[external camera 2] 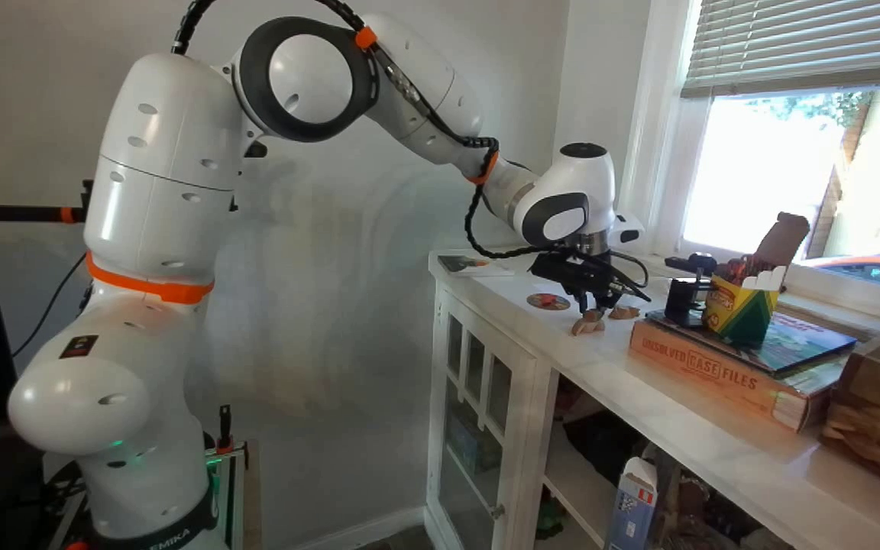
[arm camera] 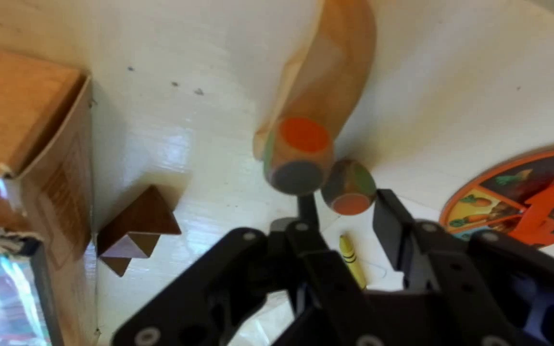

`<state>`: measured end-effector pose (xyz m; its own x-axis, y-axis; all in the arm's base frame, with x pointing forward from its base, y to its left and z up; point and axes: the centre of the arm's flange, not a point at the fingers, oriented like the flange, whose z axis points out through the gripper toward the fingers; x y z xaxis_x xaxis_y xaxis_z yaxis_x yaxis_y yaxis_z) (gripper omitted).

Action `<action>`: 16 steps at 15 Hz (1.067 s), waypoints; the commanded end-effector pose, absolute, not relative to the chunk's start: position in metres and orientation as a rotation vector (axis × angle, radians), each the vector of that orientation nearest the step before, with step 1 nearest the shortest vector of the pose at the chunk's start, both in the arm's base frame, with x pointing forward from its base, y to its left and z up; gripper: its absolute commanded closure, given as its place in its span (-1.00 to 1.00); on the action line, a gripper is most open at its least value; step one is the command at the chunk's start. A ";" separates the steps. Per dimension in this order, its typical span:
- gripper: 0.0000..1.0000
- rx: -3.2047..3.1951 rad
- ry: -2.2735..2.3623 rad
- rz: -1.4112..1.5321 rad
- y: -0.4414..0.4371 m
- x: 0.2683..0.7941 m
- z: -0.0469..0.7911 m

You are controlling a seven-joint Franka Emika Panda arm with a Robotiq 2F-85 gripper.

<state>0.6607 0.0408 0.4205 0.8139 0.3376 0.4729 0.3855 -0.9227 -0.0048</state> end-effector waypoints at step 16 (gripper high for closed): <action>0.86 -2.905 -0.565 -0.706 0.042 0.652 0.441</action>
